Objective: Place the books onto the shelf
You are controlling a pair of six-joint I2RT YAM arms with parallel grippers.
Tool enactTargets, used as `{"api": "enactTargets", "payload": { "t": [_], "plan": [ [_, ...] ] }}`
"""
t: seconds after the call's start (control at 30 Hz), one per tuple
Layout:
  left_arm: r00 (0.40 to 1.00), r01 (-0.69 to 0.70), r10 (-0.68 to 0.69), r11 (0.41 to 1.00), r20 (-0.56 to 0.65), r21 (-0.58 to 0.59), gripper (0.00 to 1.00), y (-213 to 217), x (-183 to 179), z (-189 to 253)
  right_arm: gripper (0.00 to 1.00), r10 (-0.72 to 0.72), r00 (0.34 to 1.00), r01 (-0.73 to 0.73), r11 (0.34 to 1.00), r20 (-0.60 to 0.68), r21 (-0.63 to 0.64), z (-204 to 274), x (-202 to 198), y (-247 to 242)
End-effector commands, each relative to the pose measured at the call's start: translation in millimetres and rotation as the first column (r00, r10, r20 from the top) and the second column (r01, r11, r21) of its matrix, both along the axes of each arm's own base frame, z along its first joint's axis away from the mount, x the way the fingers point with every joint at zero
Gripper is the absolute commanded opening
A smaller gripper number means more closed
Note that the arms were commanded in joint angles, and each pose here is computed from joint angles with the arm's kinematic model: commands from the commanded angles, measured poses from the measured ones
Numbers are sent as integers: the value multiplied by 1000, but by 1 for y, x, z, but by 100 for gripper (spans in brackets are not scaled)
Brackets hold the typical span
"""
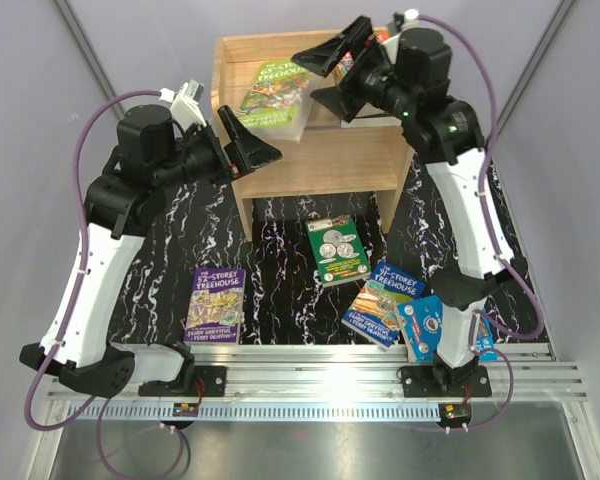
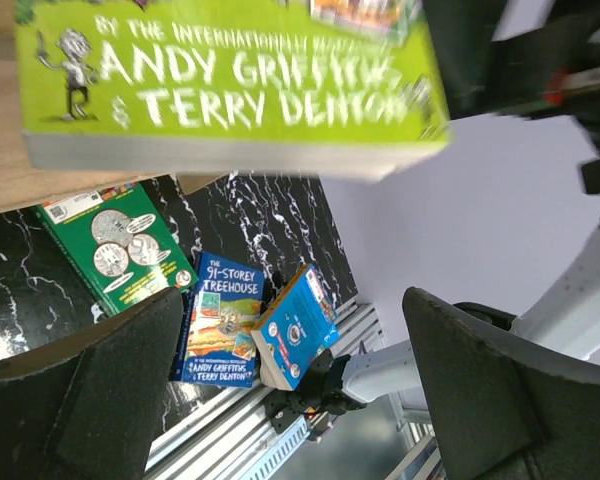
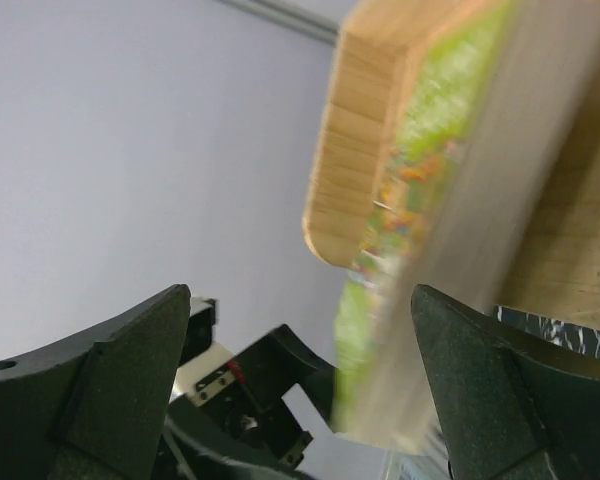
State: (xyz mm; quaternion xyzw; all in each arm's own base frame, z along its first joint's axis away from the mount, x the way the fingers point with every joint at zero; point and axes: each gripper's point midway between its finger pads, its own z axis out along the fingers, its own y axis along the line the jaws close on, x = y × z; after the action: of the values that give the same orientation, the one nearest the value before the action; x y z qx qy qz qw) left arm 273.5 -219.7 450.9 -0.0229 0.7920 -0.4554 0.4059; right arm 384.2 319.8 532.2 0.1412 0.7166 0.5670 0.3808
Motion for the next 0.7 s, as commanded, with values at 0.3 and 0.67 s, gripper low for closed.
{"api": "enactTargets", "payload": {
  "t": [0.3,0.67],
  "plan": [
    [993,108,-105,993,59,-57,92,-44,15,15,100,-97,970,88,995,224,52,81,-50,-51],
    [997,51,-43,992,69,-115,70,-77,52,25,100,-119,970,134,989,211,-58,60,-89,-84]
  ]
}}
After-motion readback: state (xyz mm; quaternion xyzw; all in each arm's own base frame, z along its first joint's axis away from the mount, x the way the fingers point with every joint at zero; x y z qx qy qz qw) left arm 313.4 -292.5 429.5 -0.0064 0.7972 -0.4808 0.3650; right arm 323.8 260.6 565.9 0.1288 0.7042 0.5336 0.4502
